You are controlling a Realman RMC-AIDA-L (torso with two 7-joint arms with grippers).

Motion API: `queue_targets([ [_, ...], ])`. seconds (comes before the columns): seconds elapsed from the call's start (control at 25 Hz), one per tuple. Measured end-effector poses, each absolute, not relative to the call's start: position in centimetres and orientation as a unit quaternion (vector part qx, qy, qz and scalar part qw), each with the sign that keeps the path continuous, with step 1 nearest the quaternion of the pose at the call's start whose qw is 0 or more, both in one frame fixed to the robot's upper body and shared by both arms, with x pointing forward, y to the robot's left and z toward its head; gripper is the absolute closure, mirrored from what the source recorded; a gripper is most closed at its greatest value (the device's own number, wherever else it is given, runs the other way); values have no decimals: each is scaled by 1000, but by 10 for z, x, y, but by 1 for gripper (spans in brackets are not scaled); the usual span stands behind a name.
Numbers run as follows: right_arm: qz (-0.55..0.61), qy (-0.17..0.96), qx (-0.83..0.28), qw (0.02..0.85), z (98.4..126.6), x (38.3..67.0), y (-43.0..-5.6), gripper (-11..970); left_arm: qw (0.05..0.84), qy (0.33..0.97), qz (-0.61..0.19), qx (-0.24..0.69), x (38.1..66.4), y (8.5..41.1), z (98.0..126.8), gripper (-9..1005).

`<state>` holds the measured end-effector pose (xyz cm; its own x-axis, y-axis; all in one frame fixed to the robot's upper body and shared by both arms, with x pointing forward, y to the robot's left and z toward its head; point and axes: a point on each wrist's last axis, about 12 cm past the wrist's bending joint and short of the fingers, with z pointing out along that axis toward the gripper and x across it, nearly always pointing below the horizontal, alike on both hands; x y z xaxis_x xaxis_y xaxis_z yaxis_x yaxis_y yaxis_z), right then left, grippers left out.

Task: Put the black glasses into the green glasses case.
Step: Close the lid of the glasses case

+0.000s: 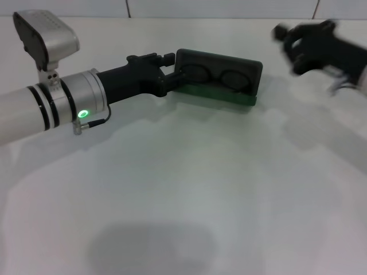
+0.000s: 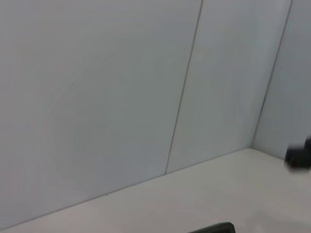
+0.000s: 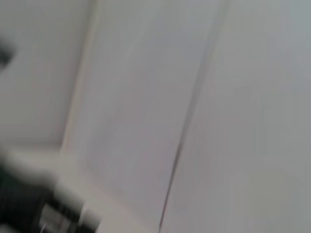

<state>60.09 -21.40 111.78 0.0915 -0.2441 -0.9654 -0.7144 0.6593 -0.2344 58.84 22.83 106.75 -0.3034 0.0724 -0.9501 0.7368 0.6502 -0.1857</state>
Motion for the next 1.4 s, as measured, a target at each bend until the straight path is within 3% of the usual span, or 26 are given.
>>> queue_targets([
  [0.2, 267, 598, -279, 702, 1124, 587, -262, 941, 515, 740, -321, 289, 588, 223, 1068, 439],
  [0.4, 268, 597, -252, 713, 1121, 580, -279, 940, 475, 737, -343, 337, 592, 206, 1075, 439],
  [0.6, 265, 603, -244, 711, 1117, 578, -283, 940, 450, 740, -353, 354, 602, 192, 1085, 439],
  [0.88, 265, 607, -244, 708, 1113, 575, -283, 939, 358, 794, -322, 371, 622, 164, 1093, 439],
  [1.4, 269, 616, -242, 699, 1107, 574, -281, 939, 334, 800, -302, 396, 621, 161, 1092, 439],
])
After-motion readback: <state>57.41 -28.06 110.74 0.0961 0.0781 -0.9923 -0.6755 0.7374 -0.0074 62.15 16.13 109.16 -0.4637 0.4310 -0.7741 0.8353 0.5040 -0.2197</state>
